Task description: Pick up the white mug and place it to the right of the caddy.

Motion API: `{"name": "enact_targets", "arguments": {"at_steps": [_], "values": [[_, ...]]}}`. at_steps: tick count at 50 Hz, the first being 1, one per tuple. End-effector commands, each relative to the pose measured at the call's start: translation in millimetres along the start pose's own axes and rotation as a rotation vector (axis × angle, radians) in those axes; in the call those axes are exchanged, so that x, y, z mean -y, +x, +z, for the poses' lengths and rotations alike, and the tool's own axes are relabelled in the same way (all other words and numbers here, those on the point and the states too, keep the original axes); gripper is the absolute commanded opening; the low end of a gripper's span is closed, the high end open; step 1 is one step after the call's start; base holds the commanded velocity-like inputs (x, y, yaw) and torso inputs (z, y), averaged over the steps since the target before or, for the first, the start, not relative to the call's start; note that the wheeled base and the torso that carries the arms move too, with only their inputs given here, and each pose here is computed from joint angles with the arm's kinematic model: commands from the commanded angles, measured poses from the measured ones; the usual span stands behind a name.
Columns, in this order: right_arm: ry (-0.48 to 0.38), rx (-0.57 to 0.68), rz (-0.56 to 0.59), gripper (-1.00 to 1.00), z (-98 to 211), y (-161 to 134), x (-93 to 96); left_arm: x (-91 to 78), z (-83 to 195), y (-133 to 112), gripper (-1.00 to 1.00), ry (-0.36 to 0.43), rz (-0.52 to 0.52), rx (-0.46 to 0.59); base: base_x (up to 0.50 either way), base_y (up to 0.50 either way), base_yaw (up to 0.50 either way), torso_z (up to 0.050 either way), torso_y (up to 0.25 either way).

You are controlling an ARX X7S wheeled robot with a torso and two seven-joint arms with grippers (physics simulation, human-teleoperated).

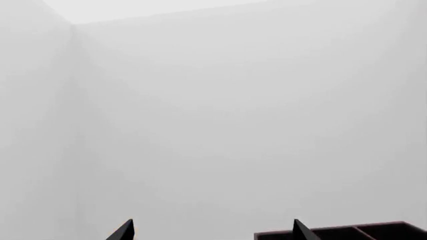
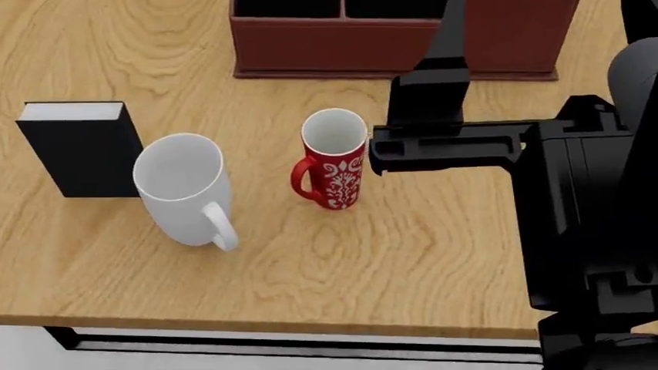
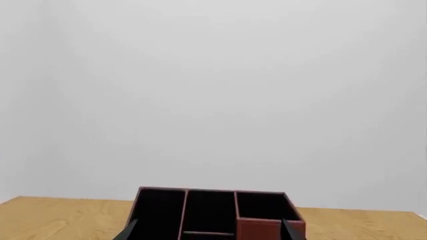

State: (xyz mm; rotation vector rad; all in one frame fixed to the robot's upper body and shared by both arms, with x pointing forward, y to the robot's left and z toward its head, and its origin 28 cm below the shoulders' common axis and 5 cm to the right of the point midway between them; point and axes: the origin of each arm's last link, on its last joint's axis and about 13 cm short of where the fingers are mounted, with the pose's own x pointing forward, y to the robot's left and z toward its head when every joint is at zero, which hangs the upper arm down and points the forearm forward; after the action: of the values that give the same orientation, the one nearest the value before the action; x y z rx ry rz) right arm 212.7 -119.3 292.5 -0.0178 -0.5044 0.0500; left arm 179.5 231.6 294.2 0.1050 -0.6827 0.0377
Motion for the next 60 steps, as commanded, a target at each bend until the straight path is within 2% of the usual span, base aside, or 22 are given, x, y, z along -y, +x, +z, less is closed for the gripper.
{"name": "enact_targets", "arguments": {"at_steps": [1,12,60], "values": [[0.002,0.008,-0.003,1.00,3.2,-1.6,0.7,-0.2,0.9,-1.3,1.00,-0.006,0.000,0.004,0.00,0.00,0.00,0.000,0.000],[0.011,0.011,0.016,1.00,3.0,-2.3,0.6,0.3,-1.1,-2.3,1.00,-0.002,-0.002,-0.002,0.09,0.00,0.00,0.000,0.000],[0.029,0.000,0.008,1.00,-2.5,-4.0,5.0,3.9,-1.4,-0.2,1.00,0.005,-0.005,0.002,0.32,0.00,0.00,0.000,0.000]]}}
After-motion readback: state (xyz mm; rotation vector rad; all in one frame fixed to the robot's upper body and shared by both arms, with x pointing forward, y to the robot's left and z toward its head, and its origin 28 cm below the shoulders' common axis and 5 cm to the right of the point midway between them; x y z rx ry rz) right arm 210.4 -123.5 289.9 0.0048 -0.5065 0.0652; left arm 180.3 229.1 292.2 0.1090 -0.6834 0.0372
